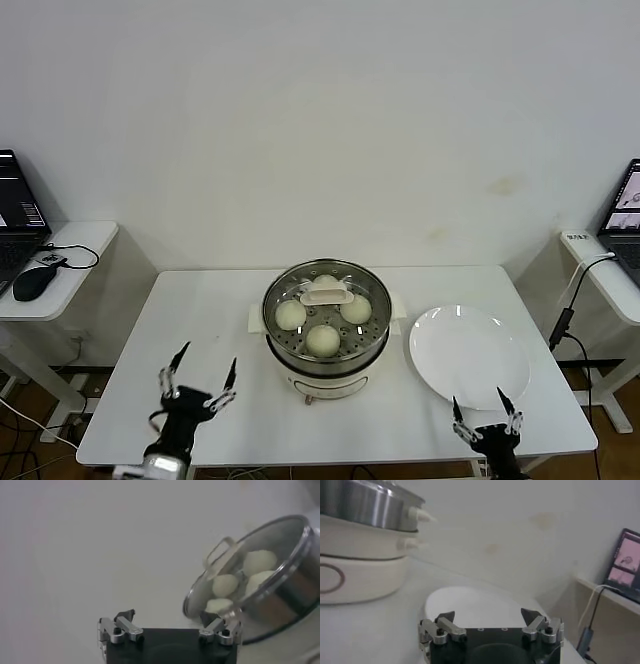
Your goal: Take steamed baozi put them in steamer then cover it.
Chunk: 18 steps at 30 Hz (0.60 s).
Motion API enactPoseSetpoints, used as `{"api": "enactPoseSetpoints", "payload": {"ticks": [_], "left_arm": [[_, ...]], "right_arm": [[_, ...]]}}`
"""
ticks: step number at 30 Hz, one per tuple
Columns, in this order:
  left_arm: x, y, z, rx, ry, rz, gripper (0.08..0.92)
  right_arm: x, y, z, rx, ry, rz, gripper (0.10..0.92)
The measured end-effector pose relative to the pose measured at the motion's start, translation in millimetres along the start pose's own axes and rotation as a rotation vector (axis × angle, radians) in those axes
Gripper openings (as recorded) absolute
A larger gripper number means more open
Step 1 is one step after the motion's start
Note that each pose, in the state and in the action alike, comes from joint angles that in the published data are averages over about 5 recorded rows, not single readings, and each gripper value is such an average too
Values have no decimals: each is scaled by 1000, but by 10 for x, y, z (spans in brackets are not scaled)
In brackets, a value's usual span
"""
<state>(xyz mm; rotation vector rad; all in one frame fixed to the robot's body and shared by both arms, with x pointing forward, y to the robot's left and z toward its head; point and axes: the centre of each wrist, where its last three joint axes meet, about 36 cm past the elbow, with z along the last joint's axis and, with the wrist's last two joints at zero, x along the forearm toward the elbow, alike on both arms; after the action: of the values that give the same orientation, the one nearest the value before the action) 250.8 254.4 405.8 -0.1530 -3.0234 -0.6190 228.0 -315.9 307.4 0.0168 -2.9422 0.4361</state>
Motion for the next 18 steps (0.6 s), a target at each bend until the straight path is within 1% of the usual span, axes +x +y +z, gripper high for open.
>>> {"api": "enactPoseSetpoints", "payload": {"ticks": [4,8,12,18], "left_arm": [[123,5,168,158,53,-41,823],[217,-9,330,264,90,-75,823],[302,-28,430,334,116,-106,823],[388,-71,496,399,139,-138,823]], "right_arm": [[120,-14,-50,-27,9,-41,823],[238,18,-117,-51,22,-89,823],[321,59,-191,-67,32,-127,823],[374,132,-288,-96,38,-163,823]]}}
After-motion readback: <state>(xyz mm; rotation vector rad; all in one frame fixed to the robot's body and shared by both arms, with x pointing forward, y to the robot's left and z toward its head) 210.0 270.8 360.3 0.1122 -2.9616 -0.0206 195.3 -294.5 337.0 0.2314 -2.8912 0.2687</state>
